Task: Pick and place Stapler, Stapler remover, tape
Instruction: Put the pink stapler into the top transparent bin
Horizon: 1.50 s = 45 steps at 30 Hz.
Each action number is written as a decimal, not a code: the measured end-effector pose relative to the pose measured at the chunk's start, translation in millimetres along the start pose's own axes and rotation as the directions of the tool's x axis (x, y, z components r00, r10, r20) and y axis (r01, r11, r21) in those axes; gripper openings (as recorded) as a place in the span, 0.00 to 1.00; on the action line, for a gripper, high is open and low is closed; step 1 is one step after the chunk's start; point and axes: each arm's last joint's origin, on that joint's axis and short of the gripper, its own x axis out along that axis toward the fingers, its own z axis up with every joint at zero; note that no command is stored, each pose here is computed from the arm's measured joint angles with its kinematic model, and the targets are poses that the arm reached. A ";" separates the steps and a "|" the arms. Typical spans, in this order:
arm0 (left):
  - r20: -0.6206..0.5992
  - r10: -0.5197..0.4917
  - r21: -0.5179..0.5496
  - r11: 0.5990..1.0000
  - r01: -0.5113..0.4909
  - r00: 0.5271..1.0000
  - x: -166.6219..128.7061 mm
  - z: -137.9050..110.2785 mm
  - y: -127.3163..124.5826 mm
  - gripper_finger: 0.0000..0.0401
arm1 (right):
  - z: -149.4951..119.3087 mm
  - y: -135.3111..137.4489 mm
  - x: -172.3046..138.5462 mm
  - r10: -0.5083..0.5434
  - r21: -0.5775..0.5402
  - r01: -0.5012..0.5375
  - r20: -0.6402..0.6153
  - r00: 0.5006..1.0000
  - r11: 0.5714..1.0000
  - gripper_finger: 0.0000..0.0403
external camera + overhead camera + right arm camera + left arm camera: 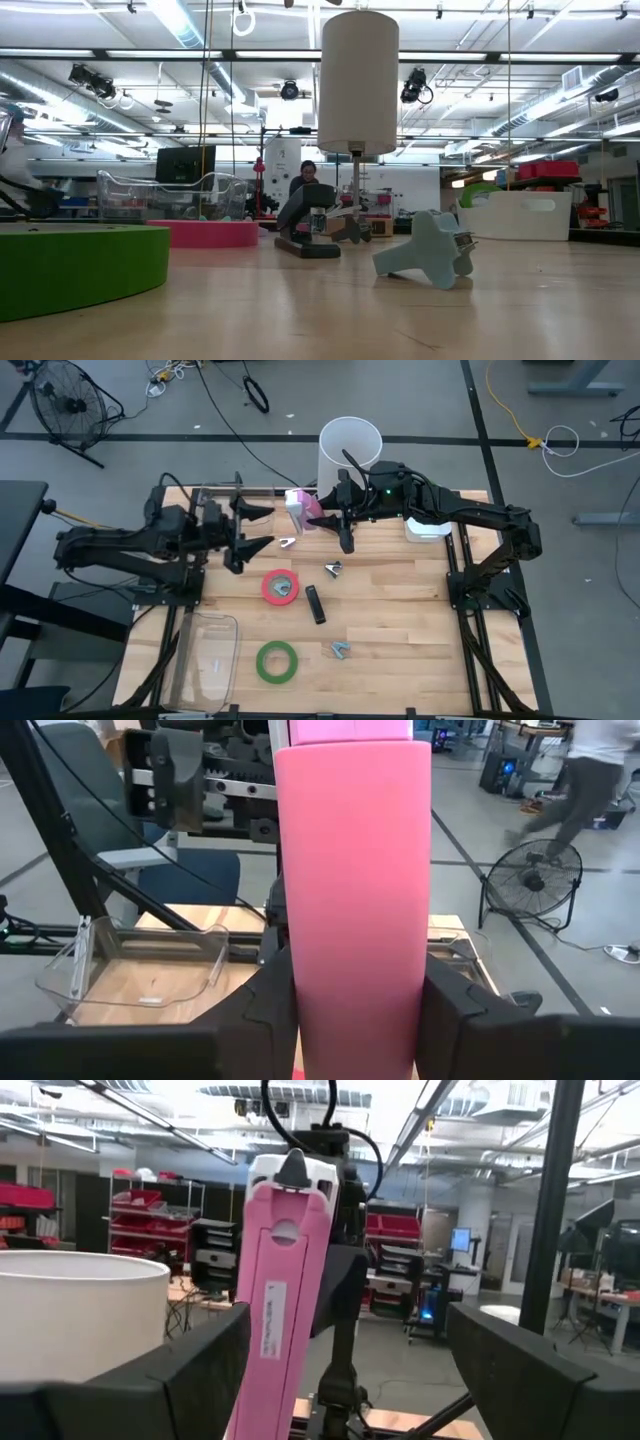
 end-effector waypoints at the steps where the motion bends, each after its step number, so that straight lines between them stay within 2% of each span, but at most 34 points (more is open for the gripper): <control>1: -0.007 0.001 0.002 1.000 -0.001 1.000 4.5 -0.5 -0.5 0.84 | -0.4 0.1 0.0 0.001 0.000 -0.001 -0.005 1.000 1.000 0.33; 8: -0.048 0.008 0.054 0.999 -0.005 0.999 34.4 -5.6 -3.8 0.84 | -3.7 0.1 -0.5 0.001 -0.016 -0.002 -0.042 0.999 1.000 0.33; 17: -0.042 0.017 0.098 0.995 -0.013 0.999 53.4 0.1 -6.4 0.83 | -6.6 0.5 -1.1 0.003 -0.029 -0.005 -0.073 0.997 1.000 0.33; 26: -0.059 0.107 0.156 0.983 -0.097 0.992 53.8 -1.2 -4.0 0.83 | -7.1 -0.4 -0.5 -0.023 -0.042 0.020 -0.077 0.997 0.999 0.32; 34: -0.017 0.142 0.159 0.978 -0.138 0.990 47.7 8.8 -2.7 0.83 | -6.2 2.2 -0.4 0.035 -0.050 -0.039 -0.065 0.997 0.998 0.32; 45: -0.014 0.085 0.126 0.989 -0.083 0.996 47.2 10.0 -4.4 0.83 | -7.1 2.7 -0.9 0.046 -0.067 -0.051 -0.074 0.996 0.996 0.32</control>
